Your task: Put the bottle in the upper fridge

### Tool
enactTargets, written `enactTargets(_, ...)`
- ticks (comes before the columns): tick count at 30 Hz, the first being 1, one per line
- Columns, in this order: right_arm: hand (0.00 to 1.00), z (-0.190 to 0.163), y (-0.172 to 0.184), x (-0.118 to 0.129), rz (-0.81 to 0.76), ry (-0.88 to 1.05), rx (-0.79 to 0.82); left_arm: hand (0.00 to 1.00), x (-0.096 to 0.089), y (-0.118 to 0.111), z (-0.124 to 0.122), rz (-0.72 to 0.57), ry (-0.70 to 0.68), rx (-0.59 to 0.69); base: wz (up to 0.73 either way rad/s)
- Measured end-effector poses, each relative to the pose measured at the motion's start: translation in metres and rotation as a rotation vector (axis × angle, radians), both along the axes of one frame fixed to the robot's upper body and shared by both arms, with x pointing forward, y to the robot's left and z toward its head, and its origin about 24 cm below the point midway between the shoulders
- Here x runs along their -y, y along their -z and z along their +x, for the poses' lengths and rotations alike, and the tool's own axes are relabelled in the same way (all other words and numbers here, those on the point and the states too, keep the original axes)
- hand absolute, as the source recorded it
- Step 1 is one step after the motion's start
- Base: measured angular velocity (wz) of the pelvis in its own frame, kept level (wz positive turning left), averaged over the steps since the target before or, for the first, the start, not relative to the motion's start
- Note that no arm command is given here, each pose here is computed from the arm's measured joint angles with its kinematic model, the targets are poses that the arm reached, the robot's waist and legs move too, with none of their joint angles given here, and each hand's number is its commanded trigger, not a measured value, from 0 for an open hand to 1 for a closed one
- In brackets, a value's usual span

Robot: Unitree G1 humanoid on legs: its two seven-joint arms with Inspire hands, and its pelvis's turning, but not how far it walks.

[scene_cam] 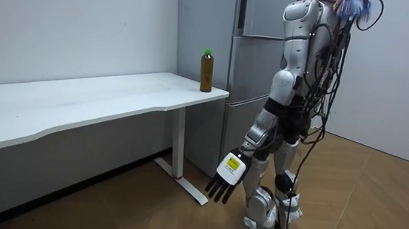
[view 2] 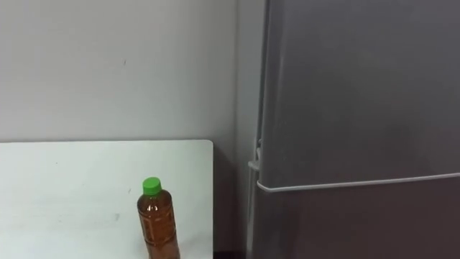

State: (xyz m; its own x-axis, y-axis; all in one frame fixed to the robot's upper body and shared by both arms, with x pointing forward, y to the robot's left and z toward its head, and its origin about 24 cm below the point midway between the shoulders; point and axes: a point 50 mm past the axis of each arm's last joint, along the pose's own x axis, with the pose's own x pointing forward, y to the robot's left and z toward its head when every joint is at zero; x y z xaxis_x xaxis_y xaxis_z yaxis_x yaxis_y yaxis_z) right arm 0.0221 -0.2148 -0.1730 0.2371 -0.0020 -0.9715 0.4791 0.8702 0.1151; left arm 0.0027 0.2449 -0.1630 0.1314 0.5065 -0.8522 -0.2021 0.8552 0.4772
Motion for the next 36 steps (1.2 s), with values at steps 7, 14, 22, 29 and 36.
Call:
enactTargets(7, 0.0, 0.001, 0.0, 0.0, 0.007, 0.009, -0.007, 0.0, -0.002, 0.0, 0.003, -0.004, -0.118, 0.026, 0.0)
enactTargets(14, 0.0, 0.002, -0.002, 0.006, -0.005, 0.004, 0.014, 0.0, -0.017, -0.014, 0.035, 0.097, -0.259, 0.219, 0.01)
enactTargets(22, 0.0, 0.005, -0.006, 0.021, -0.056, -0.006, 0.052, 0.0, -0.041, -0.049, 0.08, 0.205, -0.451, 0.564, -0.02)
enactTargets(29, 0.0, 0.006, -0.006, 0.02, -0.075, -0.064, 0.064, 0.0, -0.048, -0.075, 0.106, 0.278, -0.485, 0.742, 0.0)
enactTargets(36, 0.0, 0.009, -0.008, 0.021, -0.09, -0.069, 0.101, 0.0, -0.053, -0.109, 0.135, 0.342, -0.508, 0.949, -0.02)
